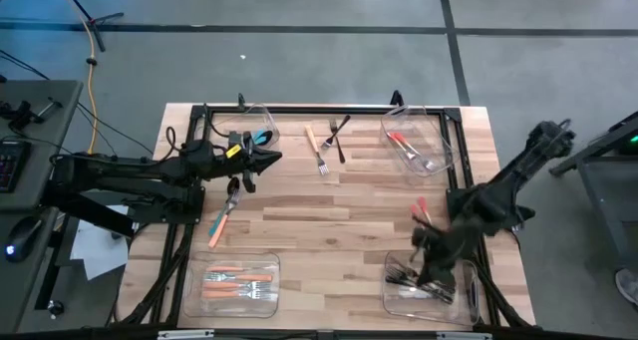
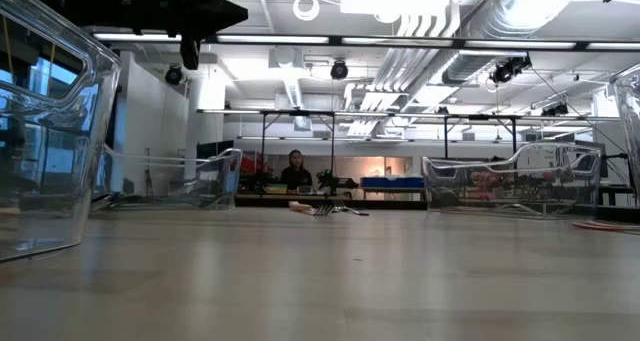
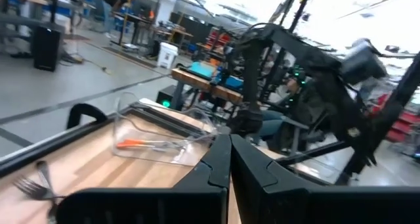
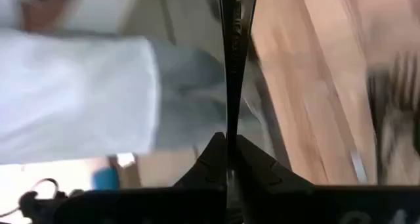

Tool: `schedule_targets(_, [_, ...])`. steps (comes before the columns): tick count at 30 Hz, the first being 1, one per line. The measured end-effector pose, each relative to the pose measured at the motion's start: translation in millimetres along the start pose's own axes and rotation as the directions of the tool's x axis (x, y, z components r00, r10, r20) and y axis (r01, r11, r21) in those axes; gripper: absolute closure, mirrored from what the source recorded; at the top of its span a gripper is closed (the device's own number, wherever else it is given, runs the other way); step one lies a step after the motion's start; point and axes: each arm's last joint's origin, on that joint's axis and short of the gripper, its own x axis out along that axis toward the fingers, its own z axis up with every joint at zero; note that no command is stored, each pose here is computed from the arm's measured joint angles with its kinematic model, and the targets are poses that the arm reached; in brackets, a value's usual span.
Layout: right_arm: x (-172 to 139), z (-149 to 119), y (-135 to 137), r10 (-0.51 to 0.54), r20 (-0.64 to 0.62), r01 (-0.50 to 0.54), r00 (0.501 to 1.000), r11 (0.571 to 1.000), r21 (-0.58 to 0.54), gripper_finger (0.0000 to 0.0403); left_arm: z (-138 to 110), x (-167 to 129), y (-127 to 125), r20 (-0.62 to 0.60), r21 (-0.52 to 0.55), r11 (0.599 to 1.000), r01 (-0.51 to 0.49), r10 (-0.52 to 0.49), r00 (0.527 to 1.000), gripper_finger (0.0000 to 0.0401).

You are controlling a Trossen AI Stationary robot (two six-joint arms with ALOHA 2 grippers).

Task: Sort silverware by color (type)
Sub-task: Put the black fork into the bottom right transparent bin

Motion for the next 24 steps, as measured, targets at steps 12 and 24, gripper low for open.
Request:
schedule_targets(12, [57.7, -26.3, -8.3, -0.283, -0.255, 0.304, 0.925, 0.952, 0.047, 0.0403, 0.0, 0.0, 0.5, 0.004, 0.041, 0.999, -0.017, 0.017, 1.0, 0.0401])
schedule_targets(24, [94.4, -30.3, -26.5, -0.592, -0.383, 0.599, 0.709, 0.792, -0.114, 0.0403, -0.2, 0.0, 0.6, 0.002, 0.041, 0.999, -0.018, 0.017, 1.0, 0.0401])
